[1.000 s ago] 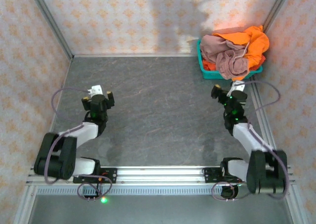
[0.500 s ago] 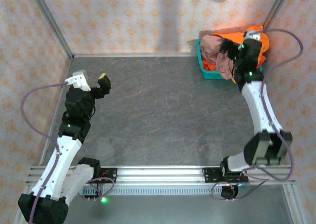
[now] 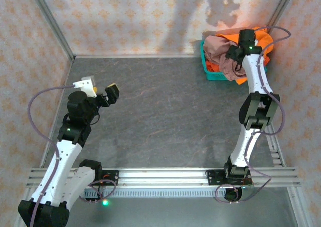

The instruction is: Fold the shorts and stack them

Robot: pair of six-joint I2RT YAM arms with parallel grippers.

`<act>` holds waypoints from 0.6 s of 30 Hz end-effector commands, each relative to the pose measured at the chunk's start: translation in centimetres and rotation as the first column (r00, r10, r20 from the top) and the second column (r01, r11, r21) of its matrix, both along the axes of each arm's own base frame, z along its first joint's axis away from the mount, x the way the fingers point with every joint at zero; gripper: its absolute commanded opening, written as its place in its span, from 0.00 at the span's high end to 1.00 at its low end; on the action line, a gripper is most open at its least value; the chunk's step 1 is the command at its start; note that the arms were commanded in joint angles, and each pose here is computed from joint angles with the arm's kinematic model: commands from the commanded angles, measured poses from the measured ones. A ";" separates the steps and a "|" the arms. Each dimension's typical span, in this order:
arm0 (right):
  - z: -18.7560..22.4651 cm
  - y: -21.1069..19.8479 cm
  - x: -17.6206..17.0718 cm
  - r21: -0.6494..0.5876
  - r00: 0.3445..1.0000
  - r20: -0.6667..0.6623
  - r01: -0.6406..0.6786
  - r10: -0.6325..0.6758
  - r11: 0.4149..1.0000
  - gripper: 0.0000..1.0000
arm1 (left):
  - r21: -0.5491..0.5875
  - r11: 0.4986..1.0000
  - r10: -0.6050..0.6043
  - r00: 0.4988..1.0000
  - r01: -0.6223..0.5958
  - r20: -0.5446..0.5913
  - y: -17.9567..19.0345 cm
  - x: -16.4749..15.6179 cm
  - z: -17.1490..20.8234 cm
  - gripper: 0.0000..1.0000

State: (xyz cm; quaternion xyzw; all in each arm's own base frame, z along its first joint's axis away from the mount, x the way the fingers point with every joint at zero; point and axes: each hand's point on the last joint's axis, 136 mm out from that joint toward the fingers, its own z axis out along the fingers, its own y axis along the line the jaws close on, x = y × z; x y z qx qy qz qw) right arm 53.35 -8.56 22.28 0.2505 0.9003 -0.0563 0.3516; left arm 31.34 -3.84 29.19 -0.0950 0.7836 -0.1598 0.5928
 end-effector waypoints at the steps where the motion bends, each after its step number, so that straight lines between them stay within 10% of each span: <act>1: -0.5 0.3 0.3 -0.020 0.998 -0.045 -0.038 0.037 0.999 0.10 | -0.030 0.999 -0.041 0.999 0.040 -0.026 -0.9 0.0 0.0 0.00; 18: -6.0 1.4 2.5 -0.089 0.963 -0.221 -0.179 0.155 0.980 0.27 | -0.058 0.998 -0.038 0.997 0.034 -0.066 -1.1 0.8 -1.1 0.00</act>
